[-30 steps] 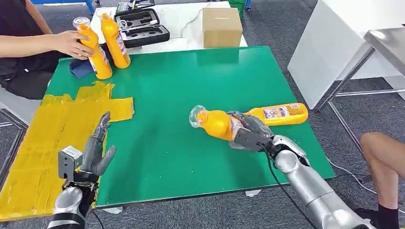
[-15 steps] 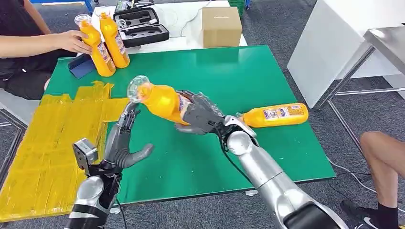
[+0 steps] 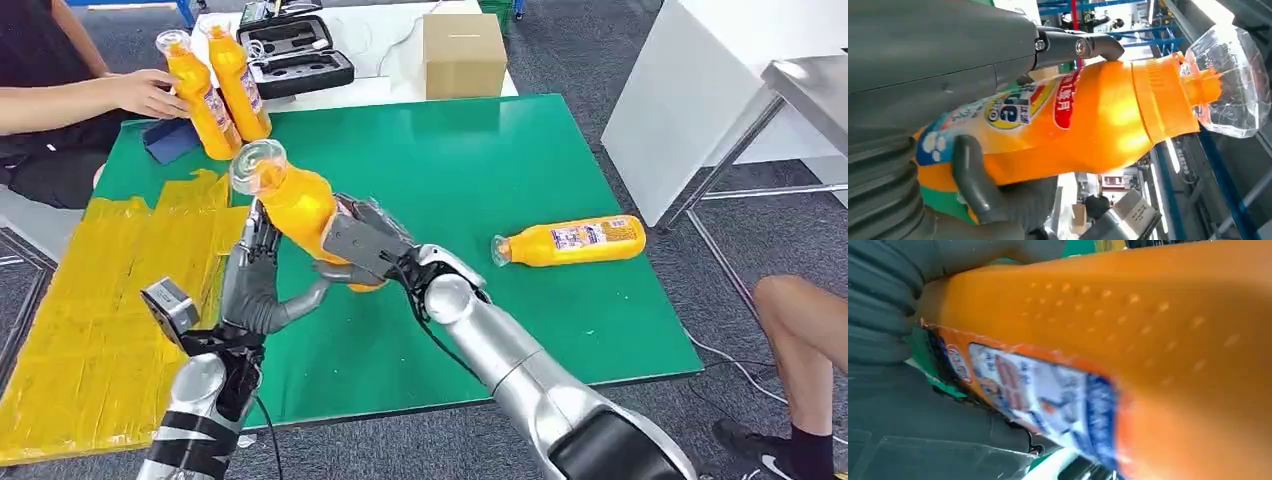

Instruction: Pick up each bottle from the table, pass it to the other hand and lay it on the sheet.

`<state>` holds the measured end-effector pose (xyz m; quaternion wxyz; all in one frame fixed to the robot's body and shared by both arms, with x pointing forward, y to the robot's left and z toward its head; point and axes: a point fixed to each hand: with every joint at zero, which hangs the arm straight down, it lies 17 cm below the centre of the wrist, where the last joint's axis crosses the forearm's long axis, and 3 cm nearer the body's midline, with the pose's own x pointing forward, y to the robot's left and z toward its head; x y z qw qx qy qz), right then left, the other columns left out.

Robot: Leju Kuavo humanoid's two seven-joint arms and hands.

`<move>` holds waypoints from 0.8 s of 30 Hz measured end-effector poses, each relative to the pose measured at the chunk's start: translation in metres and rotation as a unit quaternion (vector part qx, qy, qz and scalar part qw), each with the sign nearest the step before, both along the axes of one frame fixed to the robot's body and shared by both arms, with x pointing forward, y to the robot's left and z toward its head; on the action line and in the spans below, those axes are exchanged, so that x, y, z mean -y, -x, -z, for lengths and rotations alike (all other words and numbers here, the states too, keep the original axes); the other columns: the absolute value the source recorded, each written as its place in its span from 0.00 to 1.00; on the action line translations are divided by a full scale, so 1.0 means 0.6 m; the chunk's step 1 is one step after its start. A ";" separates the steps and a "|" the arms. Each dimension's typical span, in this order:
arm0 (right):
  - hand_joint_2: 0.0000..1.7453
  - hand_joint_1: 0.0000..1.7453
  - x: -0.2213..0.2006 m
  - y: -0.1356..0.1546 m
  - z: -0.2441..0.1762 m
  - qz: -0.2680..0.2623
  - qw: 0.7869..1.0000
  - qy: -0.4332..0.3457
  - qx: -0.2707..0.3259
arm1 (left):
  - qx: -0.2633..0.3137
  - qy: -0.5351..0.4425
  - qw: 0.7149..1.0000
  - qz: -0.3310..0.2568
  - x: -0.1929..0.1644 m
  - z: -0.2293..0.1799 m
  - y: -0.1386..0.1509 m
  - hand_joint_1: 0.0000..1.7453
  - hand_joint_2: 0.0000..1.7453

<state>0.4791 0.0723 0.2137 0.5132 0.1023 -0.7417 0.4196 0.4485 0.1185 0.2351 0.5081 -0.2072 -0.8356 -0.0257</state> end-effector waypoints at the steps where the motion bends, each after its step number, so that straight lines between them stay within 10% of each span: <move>1: 1.00 1.00 -0.007 0.003 0.003 -0.003 1.000 0.003 -0.002 | -0.001 0.001 1.000 -0.001 0.000 0.001 -0.001 0.00 1.00; 15: 1.00 1.00 -0.130 0.134 0.095 -0.105 0.987 0.115 0.028 | -0.036 0.026 0.998 -0.032 -0.048 0.051 -0.007 0.00 1.00; 16: 1.00 1.00 -0.133 0.138 0.099 -0.109 0.986 0.123 0.031 | -0.040 0.027 0.998 -0.033 -0.051 0.058 -0.004 0.99 1.00; 24: 1.00 1.00 -0.141 0.150 0.110 -0.122 0.981 0.148 0.041 | -0.040 0.040 0.998 -0.031 -0.065 0.071 0.007 1.00 1.00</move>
